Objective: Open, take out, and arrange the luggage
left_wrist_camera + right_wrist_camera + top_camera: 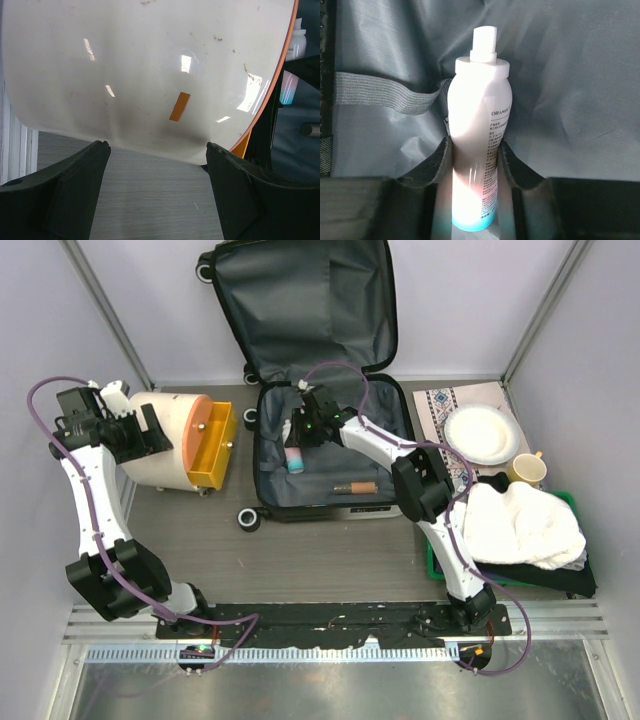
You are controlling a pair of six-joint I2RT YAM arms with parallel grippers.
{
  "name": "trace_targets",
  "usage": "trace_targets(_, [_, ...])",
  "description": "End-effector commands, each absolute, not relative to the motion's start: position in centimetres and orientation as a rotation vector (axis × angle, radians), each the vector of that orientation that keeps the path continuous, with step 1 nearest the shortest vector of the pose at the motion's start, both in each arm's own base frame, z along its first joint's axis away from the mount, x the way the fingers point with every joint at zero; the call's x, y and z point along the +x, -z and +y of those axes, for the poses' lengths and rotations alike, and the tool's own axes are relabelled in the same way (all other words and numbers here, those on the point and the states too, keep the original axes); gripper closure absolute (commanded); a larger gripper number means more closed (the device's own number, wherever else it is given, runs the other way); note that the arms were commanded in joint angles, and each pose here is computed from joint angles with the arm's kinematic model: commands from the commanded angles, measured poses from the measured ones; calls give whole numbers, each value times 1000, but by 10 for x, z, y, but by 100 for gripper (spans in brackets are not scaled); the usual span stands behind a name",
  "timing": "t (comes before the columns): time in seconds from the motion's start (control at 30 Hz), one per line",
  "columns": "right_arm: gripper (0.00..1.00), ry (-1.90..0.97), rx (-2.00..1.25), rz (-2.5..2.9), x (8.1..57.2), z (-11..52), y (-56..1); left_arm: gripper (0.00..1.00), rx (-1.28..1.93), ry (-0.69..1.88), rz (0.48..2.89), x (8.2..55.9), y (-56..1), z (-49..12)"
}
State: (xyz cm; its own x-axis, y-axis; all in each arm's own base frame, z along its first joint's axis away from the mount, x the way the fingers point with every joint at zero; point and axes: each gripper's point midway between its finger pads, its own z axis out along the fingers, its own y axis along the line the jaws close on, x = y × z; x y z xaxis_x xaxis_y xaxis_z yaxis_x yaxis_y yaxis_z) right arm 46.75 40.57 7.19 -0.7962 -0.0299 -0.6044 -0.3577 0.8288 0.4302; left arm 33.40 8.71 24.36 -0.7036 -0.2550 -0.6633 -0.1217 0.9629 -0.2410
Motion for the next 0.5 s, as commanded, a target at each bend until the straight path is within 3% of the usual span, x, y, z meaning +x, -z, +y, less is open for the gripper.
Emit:
trace_targets(0.0, [92, -825, -230, 2320, 475, 409, -126, 16, -243, 202, 2298, 337, -258, 88])
trace_targets(0.03, [99, -858, -193, 2321, 476, 407, -133, 16, -239, 206, 2296, 337, -259, 87])
trace_targets(0.2, [99, -1085, -113, 2200, 479, 404, -206, 16, -238, 204, 2290, 337, -260, 87])
trace_targets(0.47, [99, -1487, -47, 1984, 452, 450, -302, 14, -247, 219, 2286, 338, -259, 86])
